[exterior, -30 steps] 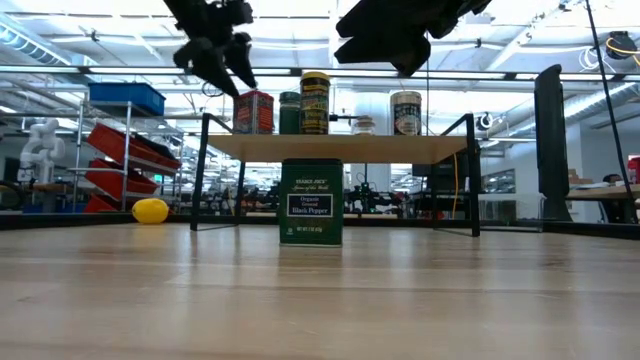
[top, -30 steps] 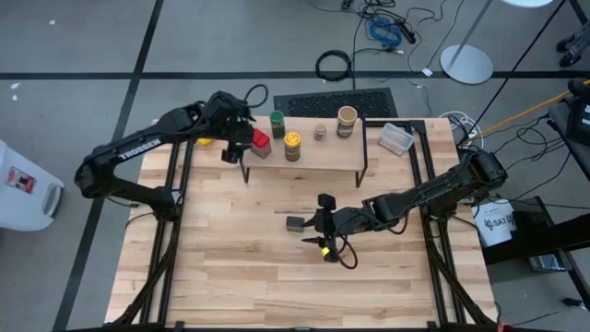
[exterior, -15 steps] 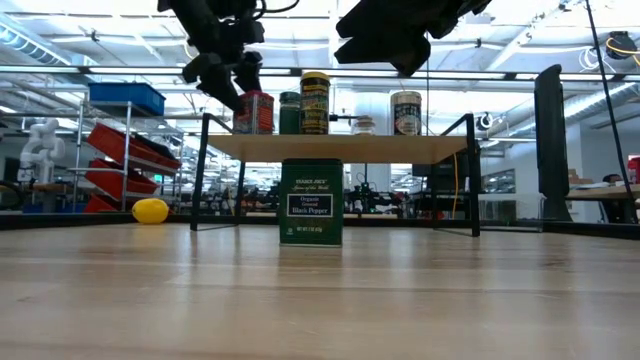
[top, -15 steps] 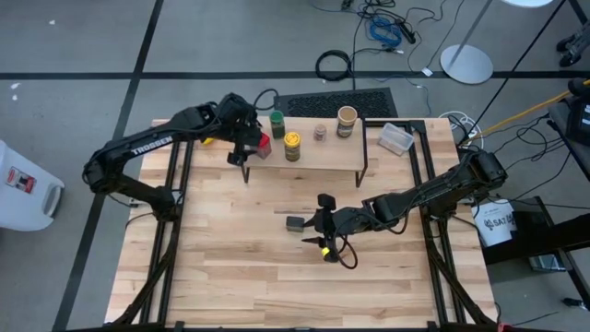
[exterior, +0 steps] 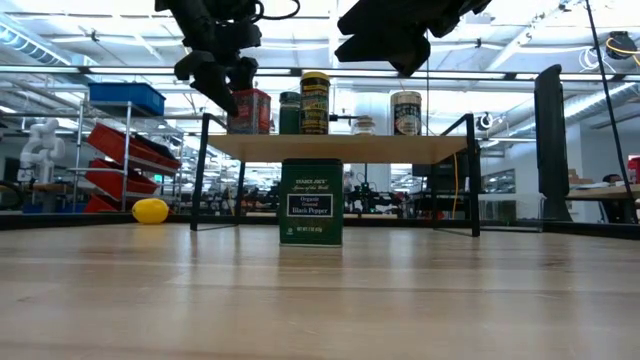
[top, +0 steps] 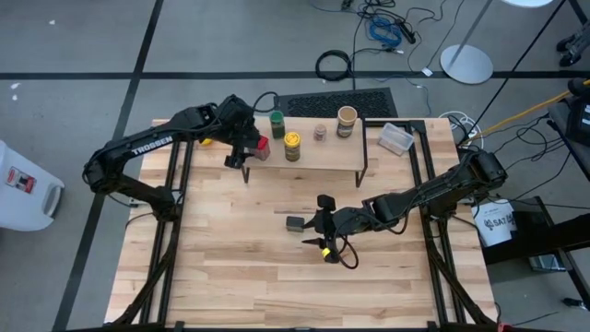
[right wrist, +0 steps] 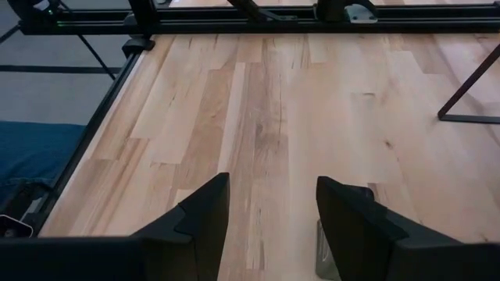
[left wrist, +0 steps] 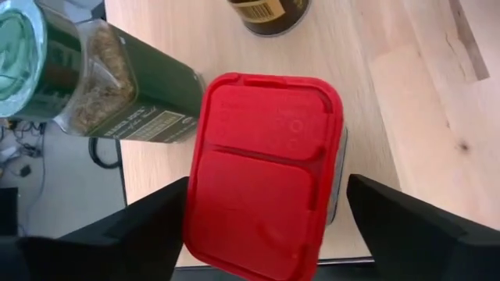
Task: Shelf spices
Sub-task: Remove the red seasoning can from the shelf
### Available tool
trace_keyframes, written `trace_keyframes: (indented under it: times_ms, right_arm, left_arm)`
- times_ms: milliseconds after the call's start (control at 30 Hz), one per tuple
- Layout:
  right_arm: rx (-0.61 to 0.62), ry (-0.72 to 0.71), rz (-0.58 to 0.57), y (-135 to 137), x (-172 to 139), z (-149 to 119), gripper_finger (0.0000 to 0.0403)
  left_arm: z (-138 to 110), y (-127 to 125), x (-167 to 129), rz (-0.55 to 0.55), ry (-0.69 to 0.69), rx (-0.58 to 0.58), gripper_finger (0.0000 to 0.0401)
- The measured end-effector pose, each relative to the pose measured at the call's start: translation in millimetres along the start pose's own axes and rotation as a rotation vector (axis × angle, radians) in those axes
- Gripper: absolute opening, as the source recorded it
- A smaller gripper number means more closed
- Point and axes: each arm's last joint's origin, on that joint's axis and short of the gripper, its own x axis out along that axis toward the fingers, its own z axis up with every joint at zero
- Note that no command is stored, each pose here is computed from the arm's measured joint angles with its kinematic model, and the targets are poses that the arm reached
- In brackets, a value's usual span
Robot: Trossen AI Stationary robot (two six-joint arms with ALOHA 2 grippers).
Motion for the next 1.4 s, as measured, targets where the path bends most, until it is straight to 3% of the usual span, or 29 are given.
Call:
trace_keyframes:
  times_ms: [633,1100,1400]
  right_arm:
    - [0.0,0.001,0.0,0,0,0,0.0181]
    - [0.003,0.001,0.0,0,0,0,0.0181]
    - [0.004,0.0,0.0,0,0,0,0.0181]
  left_arm:
    - [6,0,-15,-0.023,0.014,-0.082,0.0276]
    - [11,4,-19,-0.013,-0.008,-0.161,0.0274]
    - [12,3,-13,-0.075,-0.033,-0.21,0.0273]
